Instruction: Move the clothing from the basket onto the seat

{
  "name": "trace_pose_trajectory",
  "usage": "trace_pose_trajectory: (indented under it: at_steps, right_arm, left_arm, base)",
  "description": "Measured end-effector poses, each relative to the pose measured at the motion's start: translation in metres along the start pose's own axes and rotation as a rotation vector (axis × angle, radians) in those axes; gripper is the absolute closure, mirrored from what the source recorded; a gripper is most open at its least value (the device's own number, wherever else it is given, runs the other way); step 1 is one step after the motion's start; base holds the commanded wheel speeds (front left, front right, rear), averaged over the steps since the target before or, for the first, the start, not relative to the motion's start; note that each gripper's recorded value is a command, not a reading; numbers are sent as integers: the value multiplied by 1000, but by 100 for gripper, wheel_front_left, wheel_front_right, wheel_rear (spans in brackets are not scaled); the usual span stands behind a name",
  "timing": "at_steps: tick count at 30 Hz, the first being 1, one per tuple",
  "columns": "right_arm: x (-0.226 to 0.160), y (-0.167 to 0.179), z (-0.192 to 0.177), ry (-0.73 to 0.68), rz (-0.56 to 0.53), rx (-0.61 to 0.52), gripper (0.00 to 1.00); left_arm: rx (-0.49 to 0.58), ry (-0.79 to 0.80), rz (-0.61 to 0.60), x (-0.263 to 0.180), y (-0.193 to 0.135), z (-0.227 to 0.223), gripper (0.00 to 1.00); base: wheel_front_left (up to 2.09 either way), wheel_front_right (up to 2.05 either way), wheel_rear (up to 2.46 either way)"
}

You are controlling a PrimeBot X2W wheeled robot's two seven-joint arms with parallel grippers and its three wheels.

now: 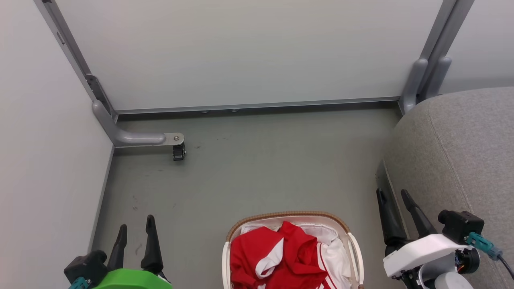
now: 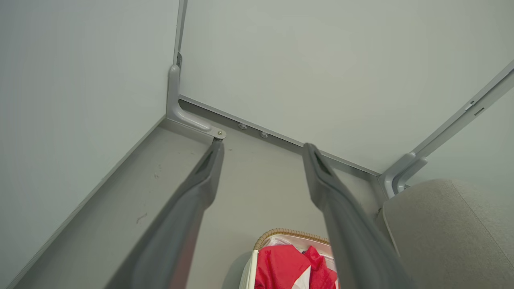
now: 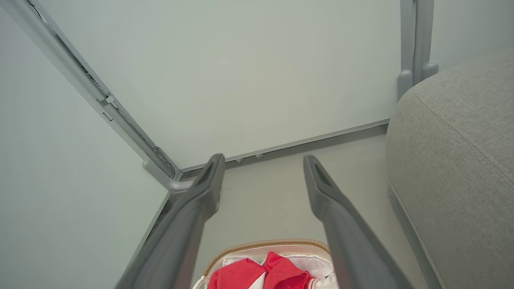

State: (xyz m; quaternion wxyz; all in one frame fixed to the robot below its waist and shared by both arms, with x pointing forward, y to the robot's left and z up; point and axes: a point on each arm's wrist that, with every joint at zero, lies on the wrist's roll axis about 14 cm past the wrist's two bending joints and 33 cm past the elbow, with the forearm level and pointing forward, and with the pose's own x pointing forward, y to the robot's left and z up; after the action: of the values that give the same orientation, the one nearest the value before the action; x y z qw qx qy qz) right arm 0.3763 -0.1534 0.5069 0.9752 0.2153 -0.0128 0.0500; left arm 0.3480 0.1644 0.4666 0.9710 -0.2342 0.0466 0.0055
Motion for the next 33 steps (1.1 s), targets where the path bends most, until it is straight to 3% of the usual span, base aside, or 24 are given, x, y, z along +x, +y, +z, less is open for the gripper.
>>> trace_pose_trajectory:
  at_steps: [33]
  right_arm:
    - [-2, 17, -9, 1, 87, -233, 0]
  left_arm:
    - [231, 14, -41, -8, -5, -15, 0]
  base:
    - [0, 0, 0]
